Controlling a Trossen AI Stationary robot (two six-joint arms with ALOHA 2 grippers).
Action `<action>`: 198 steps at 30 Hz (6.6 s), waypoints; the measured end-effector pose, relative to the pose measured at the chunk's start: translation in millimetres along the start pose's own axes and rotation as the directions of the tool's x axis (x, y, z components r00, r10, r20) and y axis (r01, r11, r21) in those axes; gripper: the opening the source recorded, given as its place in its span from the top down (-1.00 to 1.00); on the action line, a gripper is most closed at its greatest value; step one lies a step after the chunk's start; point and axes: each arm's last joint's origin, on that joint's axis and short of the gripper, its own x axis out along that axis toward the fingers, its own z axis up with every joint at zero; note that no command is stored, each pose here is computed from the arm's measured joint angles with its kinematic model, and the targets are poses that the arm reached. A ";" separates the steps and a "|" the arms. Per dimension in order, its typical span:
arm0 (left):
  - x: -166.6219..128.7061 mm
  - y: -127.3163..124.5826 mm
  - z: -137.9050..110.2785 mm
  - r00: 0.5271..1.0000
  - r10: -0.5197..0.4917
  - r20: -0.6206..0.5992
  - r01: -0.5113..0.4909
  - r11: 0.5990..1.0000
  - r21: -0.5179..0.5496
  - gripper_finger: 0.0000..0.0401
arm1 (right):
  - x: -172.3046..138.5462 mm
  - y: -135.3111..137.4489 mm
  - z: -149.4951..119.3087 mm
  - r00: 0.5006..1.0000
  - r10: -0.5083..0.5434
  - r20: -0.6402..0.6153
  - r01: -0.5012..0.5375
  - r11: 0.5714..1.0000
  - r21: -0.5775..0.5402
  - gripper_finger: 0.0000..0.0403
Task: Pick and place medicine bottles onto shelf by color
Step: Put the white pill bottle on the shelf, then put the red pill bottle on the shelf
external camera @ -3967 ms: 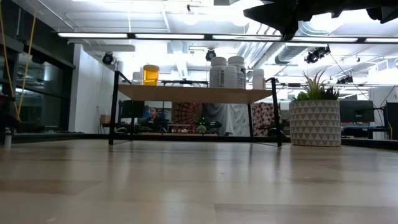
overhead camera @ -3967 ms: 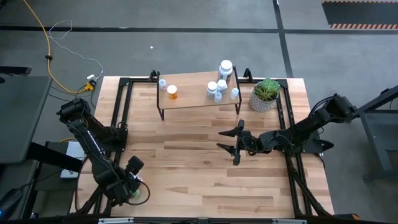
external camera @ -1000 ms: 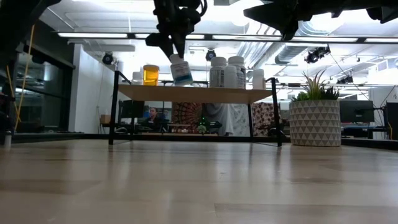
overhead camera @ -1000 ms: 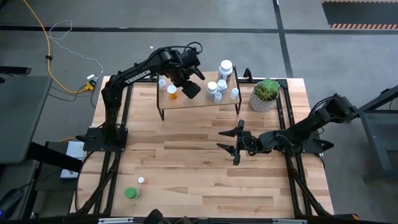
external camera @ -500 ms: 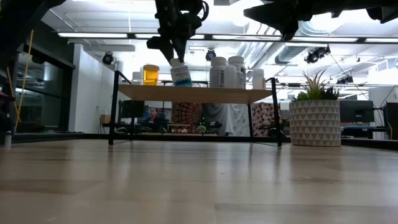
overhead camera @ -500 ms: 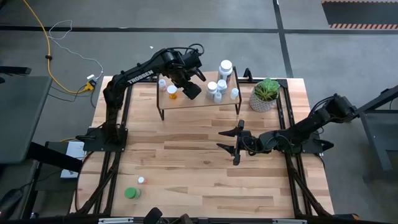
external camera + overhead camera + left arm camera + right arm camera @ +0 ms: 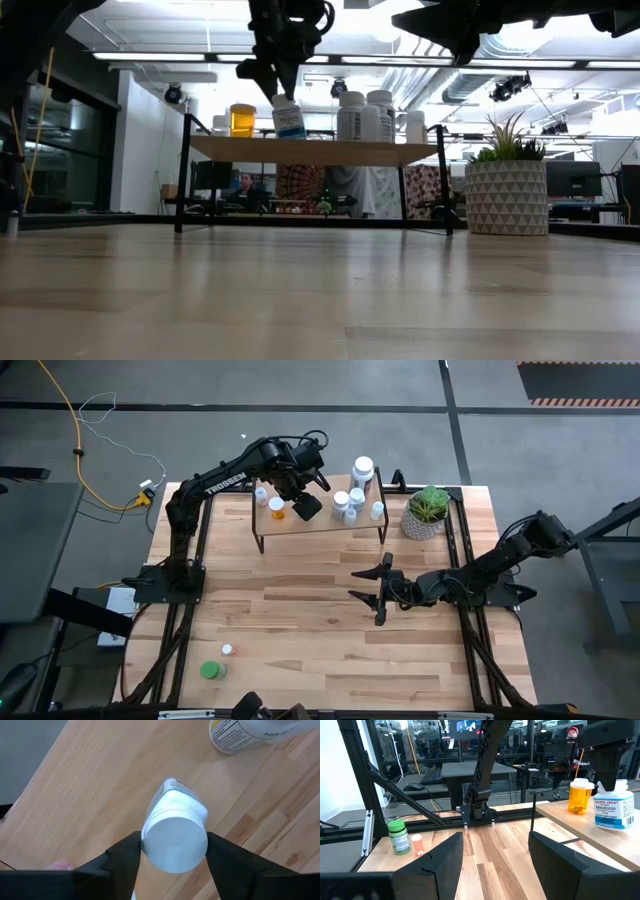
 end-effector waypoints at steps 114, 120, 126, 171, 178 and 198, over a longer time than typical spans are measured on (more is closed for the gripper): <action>29.4 -28.7 -321.8 0.066 -0.749 0.659 0.250 0.652 0.716 -0.17 | 6.8 -13.7 0.7 0.998 -0.057 0.004 0.057 0.998 0.026 -0.07; 19.4 -47.2 -319.7 0.208 -0.830 0.518 0.223 0.556 0.800 -0.17 | 6.8 -13.7 0.8 0.998 -0.057 0.004 0.057 0.998 0.026 -0.07; 9.9 -70.4 -326.2 0.651 -0.705 0.281 0.282 0.568 0.774 -0.17 | 6.8 -13.7 0.7 0.998 -0.057 0.004 0.057 0.998 0.026 -0.07; 75.6 -136.5 -394.5 0.965 -0.145 -0.218 0.261 0.628 0.733 -0.17 | 6.8 -13.7 0.7 0.998 -0.057 0.003 0.057 0.998 0.034 -0.07; 75.5 -136.5 -394.7 0.963 -0.146 -0.225 0.263 0.676 0.688 -0.17 | 6.8 -13.7 0.7 0.998 -0.057 0.003 0.057 0.998 0.034 -0.07; 75.3 -137.9 -394.9 0.959 -0.161 -0.235 0.280 0.680 0.677 0.19 | 6.8 -13.7 0.7 0.998 -0.057 0.003 0.057 0.998 0.034 -0.07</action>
